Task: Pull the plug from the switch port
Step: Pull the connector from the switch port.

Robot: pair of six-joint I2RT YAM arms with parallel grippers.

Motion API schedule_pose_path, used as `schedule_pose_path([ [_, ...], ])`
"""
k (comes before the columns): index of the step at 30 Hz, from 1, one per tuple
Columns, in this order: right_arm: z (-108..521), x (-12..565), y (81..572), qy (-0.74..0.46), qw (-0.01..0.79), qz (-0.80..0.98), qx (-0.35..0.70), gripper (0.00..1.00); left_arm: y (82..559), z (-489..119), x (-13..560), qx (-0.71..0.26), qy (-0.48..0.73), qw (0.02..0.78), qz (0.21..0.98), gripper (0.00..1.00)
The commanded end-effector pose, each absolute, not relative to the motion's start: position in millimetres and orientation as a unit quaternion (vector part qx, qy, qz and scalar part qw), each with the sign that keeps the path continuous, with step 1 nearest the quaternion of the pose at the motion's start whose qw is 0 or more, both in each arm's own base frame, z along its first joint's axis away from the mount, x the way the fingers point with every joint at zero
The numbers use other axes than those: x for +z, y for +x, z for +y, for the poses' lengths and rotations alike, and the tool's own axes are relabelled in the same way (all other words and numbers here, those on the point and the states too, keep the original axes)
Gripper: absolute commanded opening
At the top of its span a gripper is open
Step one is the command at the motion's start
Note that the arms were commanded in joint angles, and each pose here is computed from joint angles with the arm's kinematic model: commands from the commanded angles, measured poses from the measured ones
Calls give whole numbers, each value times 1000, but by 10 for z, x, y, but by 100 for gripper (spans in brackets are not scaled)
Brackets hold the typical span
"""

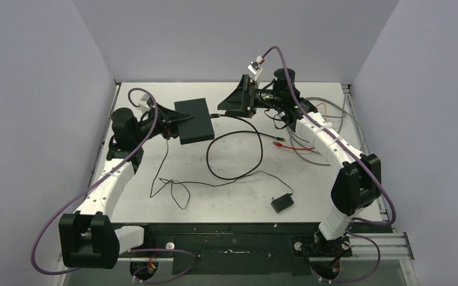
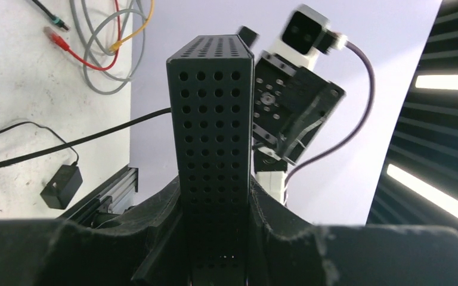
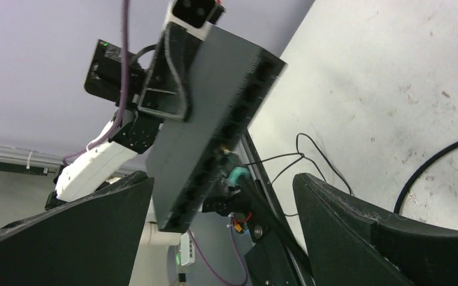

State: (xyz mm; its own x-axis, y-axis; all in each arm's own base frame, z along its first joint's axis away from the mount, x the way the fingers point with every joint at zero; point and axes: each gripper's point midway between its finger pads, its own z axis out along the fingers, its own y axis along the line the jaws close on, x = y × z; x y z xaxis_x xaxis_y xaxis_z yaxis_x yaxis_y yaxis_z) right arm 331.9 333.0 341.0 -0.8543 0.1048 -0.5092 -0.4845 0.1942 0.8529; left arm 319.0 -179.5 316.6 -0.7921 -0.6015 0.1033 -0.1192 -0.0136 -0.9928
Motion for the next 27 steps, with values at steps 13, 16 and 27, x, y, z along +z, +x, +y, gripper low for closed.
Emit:
schedule_pose_path([
  [13, 3437, 3355, 3147, -106, 146, 720, 670, 84, 2943, -1903, 3461, -689, -127, 208, 683, 0],
  [16, 3483, 3318, 3079, -108, 129, 721, 672, 80, 2948, -1906, 3434, -684, -124, 207, 688, 0],
  [27, 3561, 3213, 2968, -107, 96, 722, 676, 65, 2994, -1908, 3472, -686, -120, 213, 686, 0],
])
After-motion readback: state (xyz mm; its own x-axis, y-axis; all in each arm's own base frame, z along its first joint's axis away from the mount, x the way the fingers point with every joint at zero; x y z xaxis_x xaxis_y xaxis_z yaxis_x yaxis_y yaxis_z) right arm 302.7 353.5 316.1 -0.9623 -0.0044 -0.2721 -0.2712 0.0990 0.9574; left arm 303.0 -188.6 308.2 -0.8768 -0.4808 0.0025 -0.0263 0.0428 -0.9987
